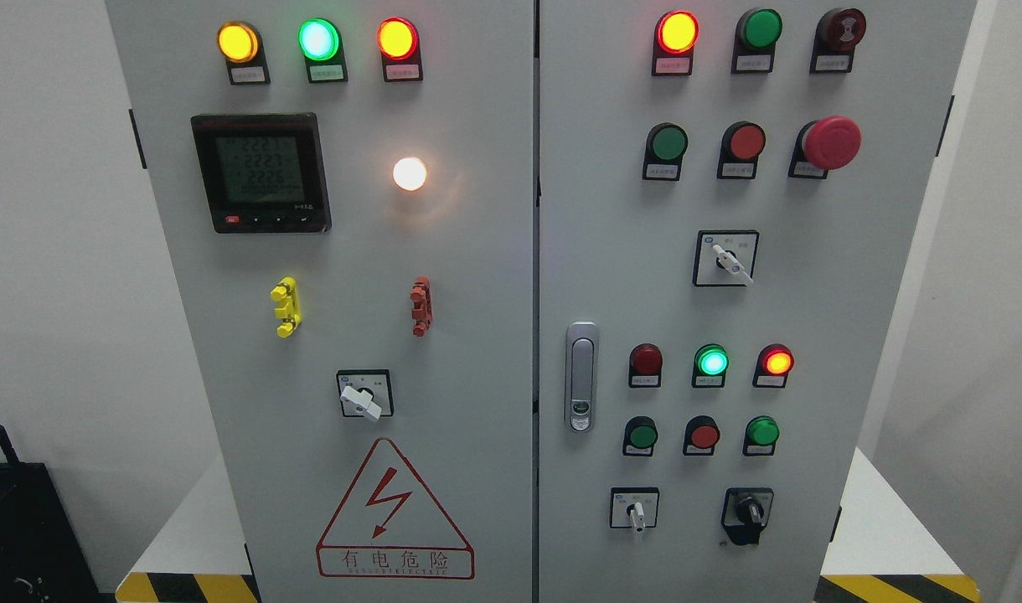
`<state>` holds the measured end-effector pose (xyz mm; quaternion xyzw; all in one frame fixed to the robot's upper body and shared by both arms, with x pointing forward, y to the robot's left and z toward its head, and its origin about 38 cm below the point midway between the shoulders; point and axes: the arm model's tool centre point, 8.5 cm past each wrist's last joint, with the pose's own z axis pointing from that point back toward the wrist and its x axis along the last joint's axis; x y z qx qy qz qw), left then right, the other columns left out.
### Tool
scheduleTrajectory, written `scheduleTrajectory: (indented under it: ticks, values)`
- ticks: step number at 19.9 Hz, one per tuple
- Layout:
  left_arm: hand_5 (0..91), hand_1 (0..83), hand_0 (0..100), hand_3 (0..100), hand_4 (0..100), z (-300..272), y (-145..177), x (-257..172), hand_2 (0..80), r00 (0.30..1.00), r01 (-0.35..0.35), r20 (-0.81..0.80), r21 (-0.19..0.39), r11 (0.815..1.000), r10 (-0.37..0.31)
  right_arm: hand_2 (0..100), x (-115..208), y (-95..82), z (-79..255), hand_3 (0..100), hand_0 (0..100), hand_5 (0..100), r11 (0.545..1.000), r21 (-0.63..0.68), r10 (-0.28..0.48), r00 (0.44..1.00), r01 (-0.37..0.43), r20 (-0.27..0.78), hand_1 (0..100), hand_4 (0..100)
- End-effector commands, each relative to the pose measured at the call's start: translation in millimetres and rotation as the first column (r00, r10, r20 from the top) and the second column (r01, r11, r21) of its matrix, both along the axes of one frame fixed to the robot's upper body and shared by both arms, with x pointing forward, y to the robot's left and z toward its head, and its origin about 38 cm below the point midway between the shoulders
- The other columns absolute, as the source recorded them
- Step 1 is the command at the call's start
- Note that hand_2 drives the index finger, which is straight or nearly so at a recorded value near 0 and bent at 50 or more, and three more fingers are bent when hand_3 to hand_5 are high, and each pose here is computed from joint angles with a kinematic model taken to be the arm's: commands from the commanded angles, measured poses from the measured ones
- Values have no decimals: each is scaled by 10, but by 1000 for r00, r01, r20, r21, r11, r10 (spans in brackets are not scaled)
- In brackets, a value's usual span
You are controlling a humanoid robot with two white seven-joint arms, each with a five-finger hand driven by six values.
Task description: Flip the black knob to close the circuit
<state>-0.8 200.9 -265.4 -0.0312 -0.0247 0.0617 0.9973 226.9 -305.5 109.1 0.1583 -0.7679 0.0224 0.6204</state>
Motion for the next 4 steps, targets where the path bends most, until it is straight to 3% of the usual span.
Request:
scheduleTrajectory:
  ticks: [1,4]
  values:
    - [0,556,120,0,0,0,-1,3,0,1000,0,0,-1,1000,0,0,-87,-30,26,0,0,0,1000,13,-21,1000,21,4,15,0]
    - [0,556,120,0,0,0,-1,8,0,1000,0,1,-1,1000,0,0,-81,-26,23,0,0,0,1000,14,-20,1000,20,4,17,0]
